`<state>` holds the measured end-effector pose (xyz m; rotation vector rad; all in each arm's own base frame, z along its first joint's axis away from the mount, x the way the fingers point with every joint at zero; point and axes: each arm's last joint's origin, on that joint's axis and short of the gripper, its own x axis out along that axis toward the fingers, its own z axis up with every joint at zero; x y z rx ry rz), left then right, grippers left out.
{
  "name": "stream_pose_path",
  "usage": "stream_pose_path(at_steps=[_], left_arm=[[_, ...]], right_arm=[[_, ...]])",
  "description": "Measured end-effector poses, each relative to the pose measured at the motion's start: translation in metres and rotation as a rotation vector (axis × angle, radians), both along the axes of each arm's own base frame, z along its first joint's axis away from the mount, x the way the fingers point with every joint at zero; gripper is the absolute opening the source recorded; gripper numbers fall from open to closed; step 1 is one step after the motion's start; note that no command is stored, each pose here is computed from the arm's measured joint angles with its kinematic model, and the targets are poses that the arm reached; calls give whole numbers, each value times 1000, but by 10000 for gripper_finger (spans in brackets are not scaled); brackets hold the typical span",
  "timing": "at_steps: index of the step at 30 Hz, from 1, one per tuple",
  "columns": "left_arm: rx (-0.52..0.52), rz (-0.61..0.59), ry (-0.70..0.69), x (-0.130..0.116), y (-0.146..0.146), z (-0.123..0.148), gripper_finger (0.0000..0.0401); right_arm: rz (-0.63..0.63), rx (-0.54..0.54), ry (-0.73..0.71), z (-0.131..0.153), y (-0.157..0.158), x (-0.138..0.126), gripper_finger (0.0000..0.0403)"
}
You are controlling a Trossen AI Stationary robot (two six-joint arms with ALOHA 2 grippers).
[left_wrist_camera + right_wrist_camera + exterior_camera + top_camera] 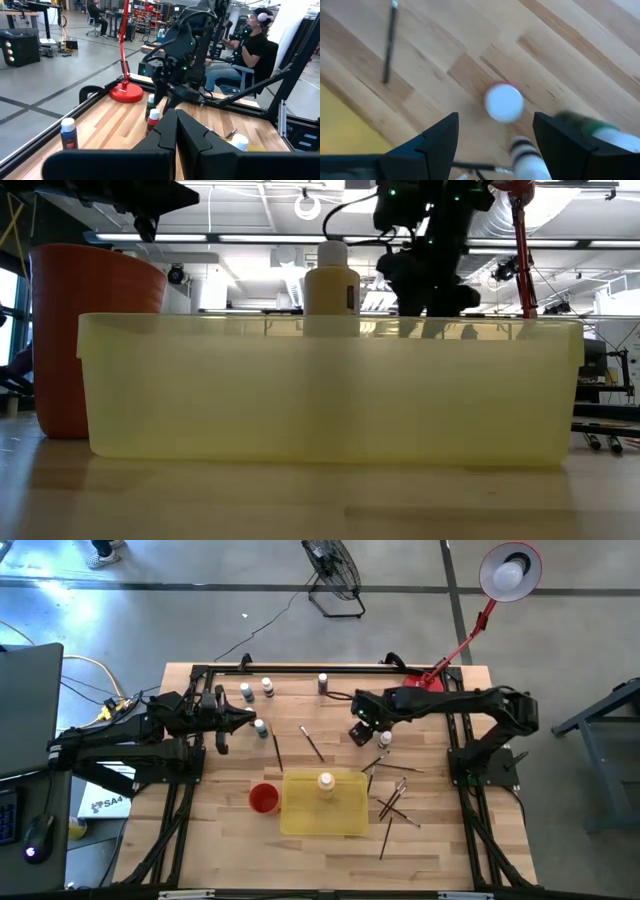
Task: Pick & Place Paint Supplies
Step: Put the red paint bottle into the yellow bin
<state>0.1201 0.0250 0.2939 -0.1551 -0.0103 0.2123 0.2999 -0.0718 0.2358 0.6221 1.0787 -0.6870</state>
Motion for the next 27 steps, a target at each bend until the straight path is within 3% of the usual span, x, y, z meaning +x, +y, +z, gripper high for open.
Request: stream_pose_path(at_steps=[13,27], left_arm=[[-5,9,27,0,0,-3,0],[-6,12,29,0,0,-3,0]], right_arm=[[-8,-14,9,-10,-11,5,245],[-9,37,21,-17,-16,7,213]])
